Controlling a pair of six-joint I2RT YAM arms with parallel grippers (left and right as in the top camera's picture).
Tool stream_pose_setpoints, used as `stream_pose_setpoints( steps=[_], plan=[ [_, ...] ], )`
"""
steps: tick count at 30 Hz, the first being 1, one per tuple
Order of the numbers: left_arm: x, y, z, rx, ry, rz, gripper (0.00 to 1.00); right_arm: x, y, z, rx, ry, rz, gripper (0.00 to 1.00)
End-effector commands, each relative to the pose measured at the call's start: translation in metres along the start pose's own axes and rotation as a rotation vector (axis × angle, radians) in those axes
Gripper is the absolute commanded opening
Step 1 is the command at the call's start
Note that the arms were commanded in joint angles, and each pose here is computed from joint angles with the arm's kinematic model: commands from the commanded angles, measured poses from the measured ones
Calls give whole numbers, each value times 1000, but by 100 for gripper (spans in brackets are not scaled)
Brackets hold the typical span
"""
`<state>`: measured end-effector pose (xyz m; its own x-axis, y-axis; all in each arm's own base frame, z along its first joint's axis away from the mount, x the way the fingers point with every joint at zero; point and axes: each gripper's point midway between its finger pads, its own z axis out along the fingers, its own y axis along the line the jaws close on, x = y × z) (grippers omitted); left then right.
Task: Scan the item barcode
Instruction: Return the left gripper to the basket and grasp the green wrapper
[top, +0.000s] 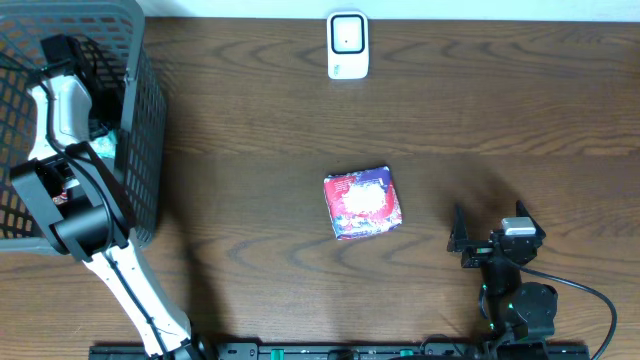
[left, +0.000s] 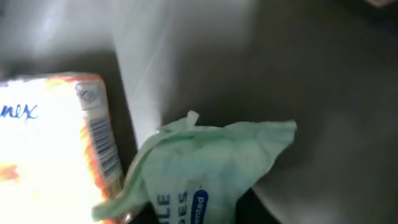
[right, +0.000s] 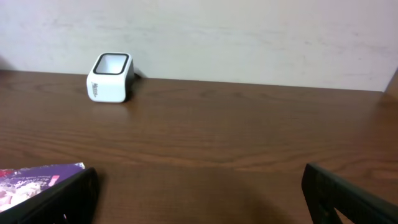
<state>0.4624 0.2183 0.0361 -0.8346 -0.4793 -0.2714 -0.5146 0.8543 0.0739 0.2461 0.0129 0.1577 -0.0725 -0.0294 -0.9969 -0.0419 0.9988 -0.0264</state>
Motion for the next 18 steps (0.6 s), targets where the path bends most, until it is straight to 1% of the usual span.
stream_pose_setpoints(
  steps=[1, 5, 9, 11, 14, 18],
  plan=[
    [11, -2, 5, 14, 45, 6, 8, 2, 1, 0, -3, 3, -8, 99],
    [3, 0, -24, 19, 2, -89, 7, 2, 1, 0, -3, 3, -8, 99],
    [-14, 3, -78, 51, -108, -185, 7, 2, 1, 0, -3, 3, -8, 99],
    [-23, -2, -113, 113, -173, -220, 7, 2, 1, 0, -3, 3, -8, 99],
    [-34, -14, -174, 247, -284, -252, 7, 2, 1, 0, -3, 3, -8, 99],
    [-30, -34, -259, 456, -400, -258, 7, 2, 1, 0, -3, 3, -8, 99]
  ],
)
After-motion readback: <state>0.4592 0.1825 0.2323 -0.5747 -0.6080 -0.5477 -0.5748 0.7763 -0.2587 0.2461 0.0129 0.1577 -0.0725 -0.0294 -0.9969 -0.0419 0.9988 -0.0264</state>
